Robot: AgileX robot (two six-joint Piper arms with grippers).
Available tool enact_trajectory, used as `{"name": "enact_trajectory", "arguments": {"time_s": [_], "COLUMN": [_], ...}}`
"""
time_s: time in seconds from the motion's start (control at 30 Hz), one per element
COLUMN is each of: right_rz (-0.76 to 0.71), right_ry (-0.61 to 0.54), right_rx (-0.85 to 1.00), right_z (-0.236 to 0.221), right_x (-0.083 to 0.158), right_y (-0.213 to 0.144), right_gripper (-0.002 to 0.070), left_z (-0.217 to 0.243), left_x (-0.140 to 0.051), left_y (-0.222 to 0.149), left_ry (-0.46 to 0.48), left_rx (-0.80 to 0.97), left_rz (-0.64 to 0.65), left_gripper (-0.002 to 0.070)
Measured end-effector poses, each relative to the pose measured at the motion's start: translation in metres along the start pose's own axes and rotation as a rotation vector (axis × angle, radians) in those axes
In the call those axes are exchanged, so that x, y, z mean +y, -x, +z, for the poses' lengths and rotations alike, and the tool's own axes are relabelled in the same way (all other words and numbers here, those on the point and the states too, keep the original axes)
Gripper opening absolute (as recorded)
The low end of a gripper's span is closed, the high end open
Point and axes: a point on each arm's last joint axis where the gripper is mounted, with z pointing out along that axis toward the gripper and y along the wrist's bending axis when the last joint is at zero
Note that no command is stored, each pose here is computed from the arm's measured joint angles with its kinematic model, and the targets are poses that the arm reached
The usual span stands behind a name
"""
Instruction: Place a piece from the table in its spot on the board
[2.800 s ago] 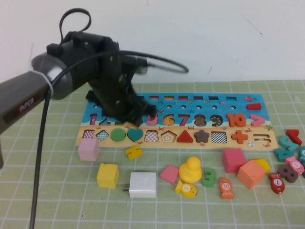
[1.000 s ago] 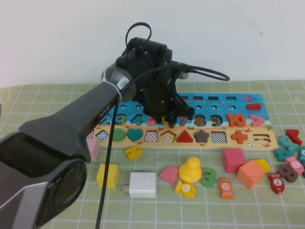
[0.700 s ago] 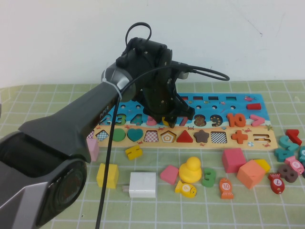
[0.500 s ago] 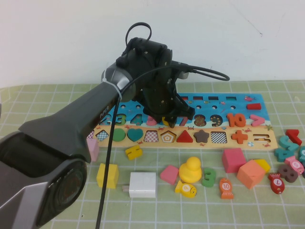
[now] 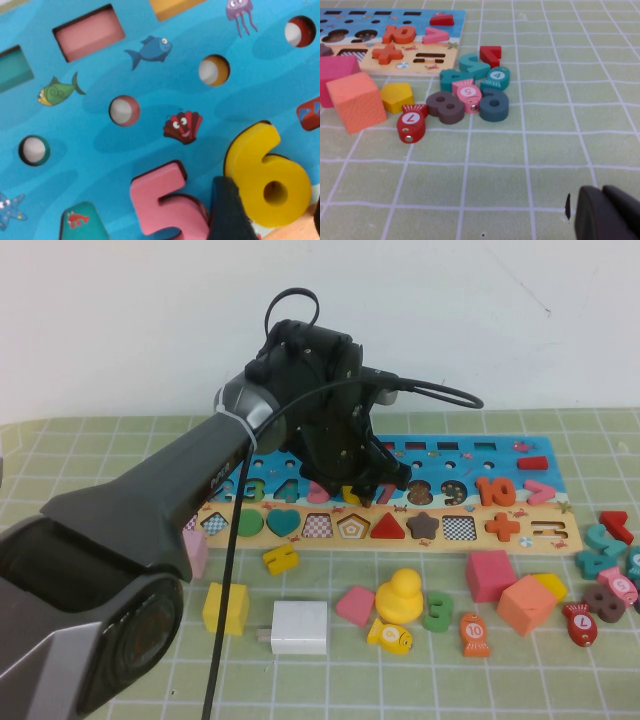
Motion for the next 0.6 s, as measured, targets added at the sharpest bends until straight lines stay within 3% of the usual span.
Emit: {"name": "enact_trajectory", "arguments": {"time_s": [0.37, 0.47, 0.6], "right_rz": [0.0, 0.0, 0.0], "right_ry": [0.0, 0.0, 0.0], "right_rx": [0.0, 0.0, 0.0], "right_z": [0.0, 0.0, 0.0], "right_x": [0.0, 0.0, 0.0], "right_y": [0.0, 0.0, 0.0], "right_gripper": [-0.0003, -0.0003, -0.0003], "left_z": [-0.017, -0.034, -0.071], "left_x": [-0.002, -0.004, -0.007], "left_y": [0.012, 0.02, 0.03], "left_ry": [-0.01, -0.02, -0.036], "left_rx": [-0.063, -0.114, -0.181], "left_rz": [-0.011, -0.001, 0.063], "left_gripper": [0.0339, 0.0284, 0.015]}}
